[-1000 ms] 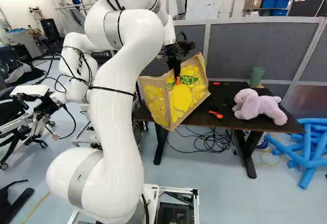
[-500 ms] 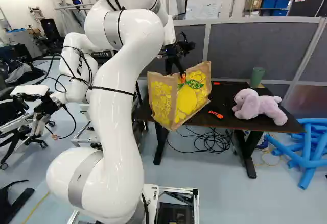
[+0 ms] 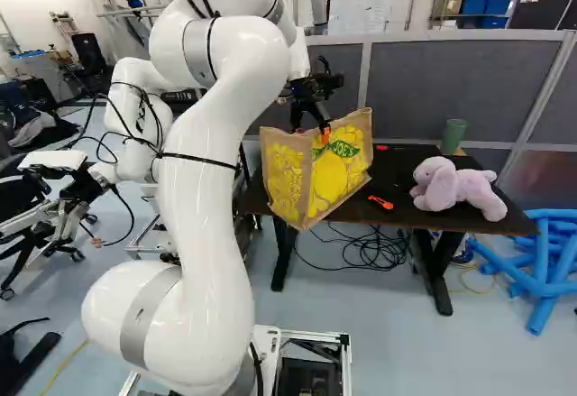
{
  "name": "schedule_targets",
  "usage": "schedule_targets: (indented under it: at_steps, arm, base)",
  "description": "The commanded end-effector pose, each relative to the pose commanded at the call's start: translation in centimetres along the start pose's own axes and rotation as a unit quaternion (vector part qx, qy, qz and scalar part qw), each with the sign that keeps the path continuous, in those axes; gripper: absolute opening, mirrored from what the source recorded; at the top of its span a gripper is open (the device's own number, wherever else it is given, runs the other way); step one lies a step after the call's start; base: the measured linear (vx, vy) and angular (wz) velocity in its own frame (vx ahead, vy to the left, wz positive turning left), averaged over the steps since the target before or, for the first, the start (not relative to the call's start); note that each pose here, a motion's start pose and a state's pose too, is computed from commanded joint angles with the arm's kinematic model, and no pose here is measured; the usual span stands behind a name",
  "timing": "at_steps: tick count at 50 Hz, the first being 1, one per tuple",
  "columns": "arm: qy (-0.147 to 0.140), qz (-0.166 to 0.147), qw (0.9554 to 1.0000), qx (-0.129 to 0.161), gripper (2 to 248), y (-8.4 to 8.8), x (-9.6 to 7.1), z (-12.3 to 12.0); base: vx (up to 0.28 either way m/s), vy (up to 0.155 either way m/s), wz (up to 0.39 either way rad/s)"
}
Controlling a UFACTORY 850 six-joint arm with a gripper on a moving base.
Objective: Pick up the bag on the ground and place it on the table
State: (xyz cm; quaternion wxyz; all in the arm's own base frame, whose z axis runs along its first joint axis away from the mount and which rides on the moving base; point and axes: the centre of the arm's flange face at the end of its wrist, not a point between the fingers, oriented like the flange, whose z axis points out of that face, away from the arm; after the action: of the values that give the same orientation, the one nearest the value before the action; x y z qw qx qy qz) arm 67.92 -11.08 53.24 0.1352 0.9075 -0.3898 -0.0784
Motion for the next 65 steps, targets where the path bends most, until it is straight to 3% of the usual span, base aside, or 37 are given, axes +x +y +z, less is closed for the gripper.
schedule_targets:
  at_steps: [32,55,65]
  arm:
    - [0.026,0.008,0.9994,0.022,247,2.8,-1.6,-4.6]
    - [0.022,0.015,0.9995,0.018,247,5.3,-3.4,-7.9]
    - [0.041,0.018,0.9983,0.038,247,6.1,-3.8,-9.4]
  base:
    - [0.000,0.000,0.000]
    - [0.000,0.000,0.000]
    - [0.000,0.000,0.000]
